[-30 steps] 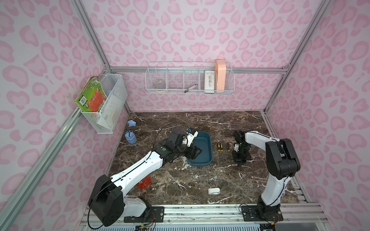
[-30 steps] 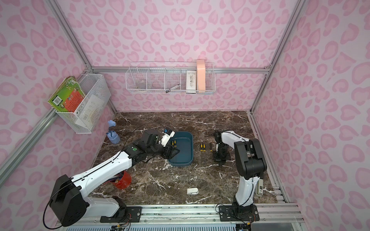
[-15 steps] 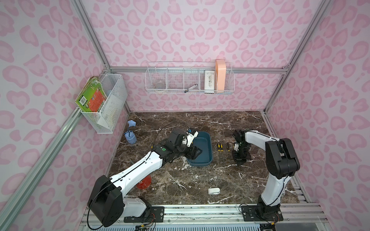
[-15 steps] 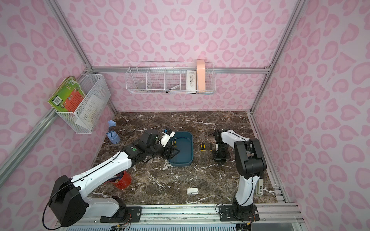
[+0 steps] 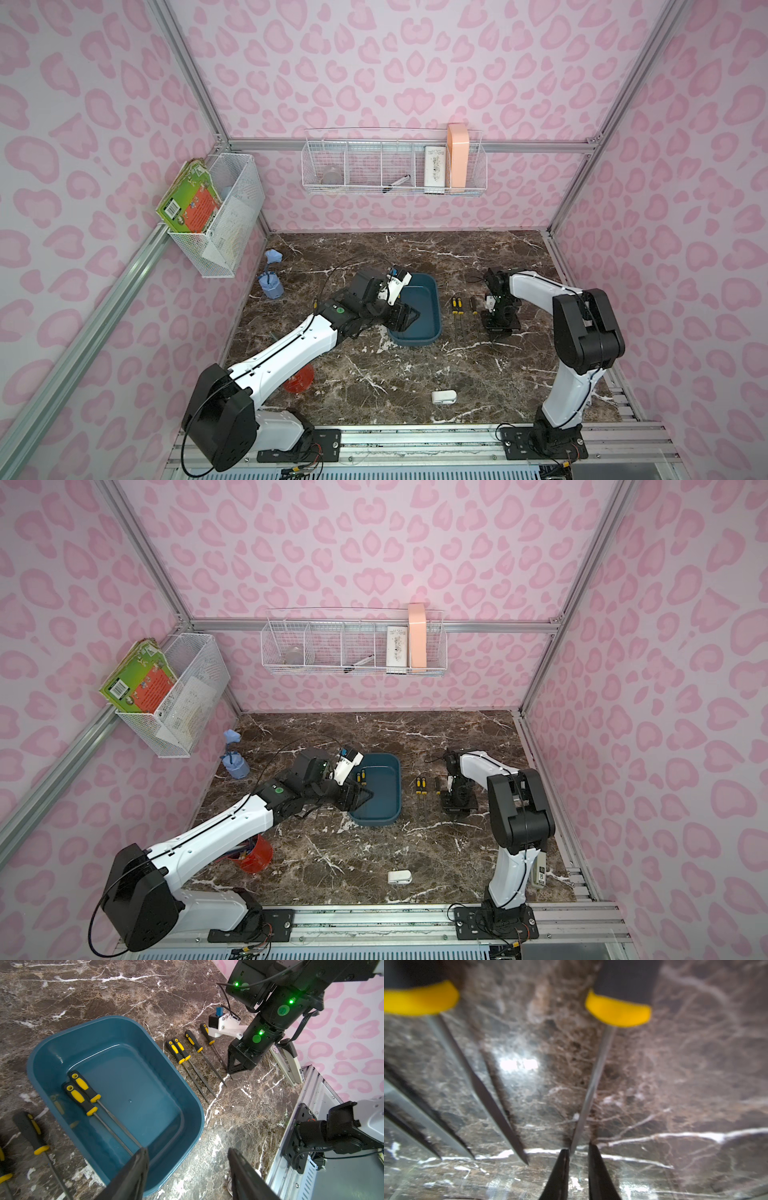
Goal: Take the file tool out of the storage box
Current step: Place the file tool at the center of the board, then pick up the file tool from the storage box.
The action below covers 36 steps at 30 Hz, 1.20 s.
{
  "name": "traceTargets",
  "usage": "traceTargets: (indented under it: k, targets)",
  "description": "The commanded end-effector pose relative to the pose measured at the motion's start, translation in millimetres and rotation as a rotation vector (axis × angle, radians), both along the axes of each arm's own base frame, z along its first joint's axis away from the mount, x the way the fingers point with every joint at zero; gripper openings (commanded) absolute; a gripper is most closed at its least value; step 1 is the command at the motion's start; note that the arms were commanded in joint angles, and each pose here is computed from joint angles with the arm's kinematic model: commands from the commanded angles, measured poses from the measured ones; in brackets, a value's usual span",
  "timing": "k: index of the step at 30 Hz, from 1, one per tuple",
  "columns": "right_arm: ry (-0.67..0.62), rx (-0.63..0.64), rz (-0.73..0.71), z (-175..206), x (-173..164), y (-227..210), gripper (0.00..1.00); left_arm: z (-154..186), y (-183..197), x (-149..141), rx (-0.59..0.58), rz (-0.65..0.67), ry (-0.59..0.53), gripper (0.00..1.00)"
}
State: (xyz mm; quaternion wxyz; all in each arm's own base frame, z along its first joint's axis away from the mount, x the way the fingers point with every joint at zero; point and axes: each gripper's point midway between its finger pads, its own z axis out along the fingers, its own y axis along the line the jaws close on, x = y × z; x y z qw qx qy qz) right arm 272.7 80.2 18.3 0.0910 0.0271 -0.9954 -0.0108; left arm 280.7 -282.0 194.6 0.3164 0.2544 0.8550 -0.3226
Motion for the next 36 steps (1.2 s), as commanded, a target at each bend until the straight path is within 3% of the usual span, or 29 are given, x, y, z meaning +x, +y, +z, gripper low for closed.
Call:
traceTargets:
  k: [1,4,8,13,18,21,25,32,36]
  targets:
    - [-0.002,-0.010,-0.004,1.2,-2.4,-1.9,0.18,3.6,-2.4,-0.7,-0.012,-0.016,-0.005,0.65]
    - [-0.035,-0.001,-0.008,9.0,1.6,0.2,0.17,0.4,-0.4,1.9,0.004,0.002,0.000,0.65]
    - [-0.173,0.050,0.013,40.9,15.7,21.1,0.17,-20.6,11.6,16.5,0.097,0.106,0.041,0.65]
    - [-0.416,0.154,0.052,96.4,25.8,60.0,0.17,-58.6,31.7,42.1,0.305,0.269,0.124,0.62]
    - [-0.640,0.316,0.091,131.6,19.3,88.2,0.18,-77.1,36.5,59.9,0.513,0.376,0.129,0.60]
    - [-0.753,0.356,0.103,140.0,13.8,83.0,0.19,-84.9,21.7,67.8,0.532,0.374,0.150,0.57]
    - [-0.897,0.405,0.104,159.3,6.8,72.9,0.21,-92.1,18.0,85.8,0.660,0.440,0.144,0.53]
    - [-1.040,0.519,0.123,182.8,-0.8,76.1,0.24,-116.8,23.5,103.4,0.818,0.514,0.178,0.52]
    - [-1.066,0.549,0.140,196.8,-1.8,77.7,0.24,-131.8,15.7,107.8,0.808,0.503,0.202,0.52]
